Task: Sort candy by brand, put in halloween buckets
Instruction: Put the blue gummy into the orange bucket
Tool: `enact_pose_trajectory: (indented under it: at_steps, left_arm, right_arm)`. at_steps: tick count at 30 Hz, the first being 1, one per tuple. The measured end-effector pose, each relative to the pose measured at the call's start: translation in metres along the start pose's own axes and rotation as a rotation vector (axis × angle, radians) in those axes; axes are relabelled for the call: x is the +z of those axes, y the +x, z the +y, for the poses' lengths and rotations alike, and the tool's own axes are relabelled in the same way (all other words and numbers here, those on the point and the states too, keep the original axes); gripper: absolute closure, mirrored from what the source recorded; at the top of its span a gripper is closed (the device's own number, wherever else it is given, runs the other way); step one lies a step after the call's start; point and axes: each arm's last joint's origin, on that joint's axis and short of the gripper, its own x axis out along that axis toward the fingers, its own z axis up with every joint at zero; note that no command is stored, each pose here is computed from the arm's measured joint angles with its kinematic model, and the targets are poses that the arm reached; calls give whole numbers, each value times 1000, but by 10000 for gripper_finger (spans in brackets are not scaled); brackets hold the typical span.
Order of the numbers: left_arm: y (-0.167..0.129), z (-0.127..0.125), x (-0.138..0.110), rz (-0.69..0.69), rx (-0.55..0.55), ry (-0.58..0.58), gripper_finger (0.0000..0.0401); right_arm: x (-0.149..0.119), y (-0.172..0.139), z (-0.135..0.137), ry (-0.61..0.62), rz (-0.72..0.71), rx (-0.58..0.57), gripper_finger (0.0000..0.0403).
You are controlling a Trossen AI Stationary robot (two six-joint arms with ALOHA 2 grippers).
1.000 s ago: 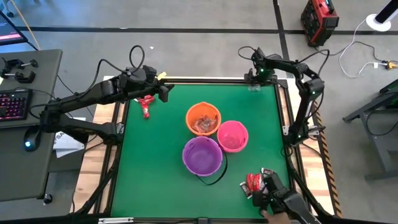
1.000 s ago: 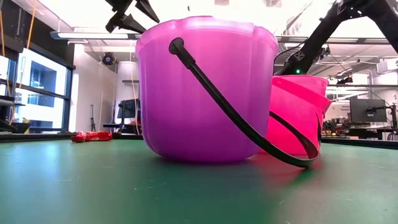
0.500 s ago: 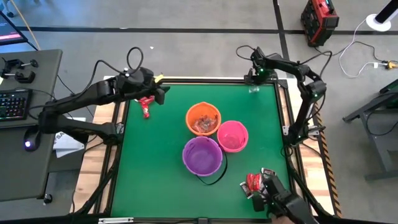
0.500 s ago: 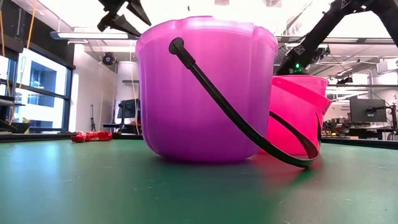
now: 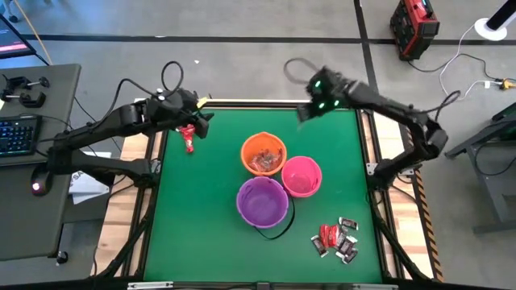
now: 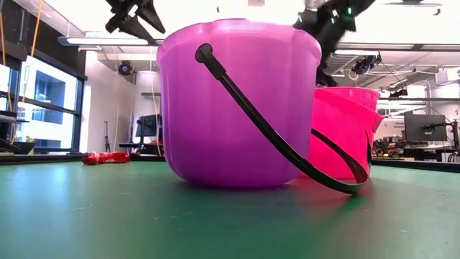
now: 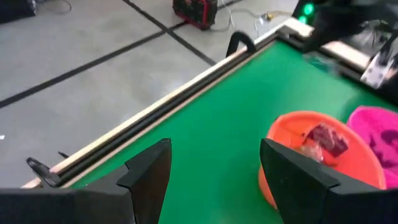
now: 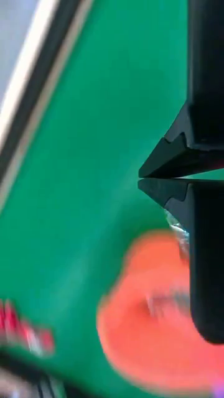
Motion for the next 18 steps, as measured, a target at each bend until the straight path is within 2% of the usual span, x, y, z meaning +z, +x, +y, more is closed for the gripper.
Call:
enact_pose_trajectory:
  at_steps: [5, 8, 13, 18]
  left_arm:
    - [7, -2, -3, 43, -10, 35, 165]
    - [7, -2, -3, 43, -11, 67, 165]
    - [2, -2, -3, 44, -63, 120, 165]
    - [-4, -2, -3, 42, -124, 103, 165]
  right_arm:
    - [-28, 11, 83, -112, -85, 205, 403]
    - [-42, 16, 112, -128, -150, 227, 403]
    - [-54, 35, 121, -44, -124, 169, 396]
    - [-57, 50, 124, -65, -71, 203, 340]
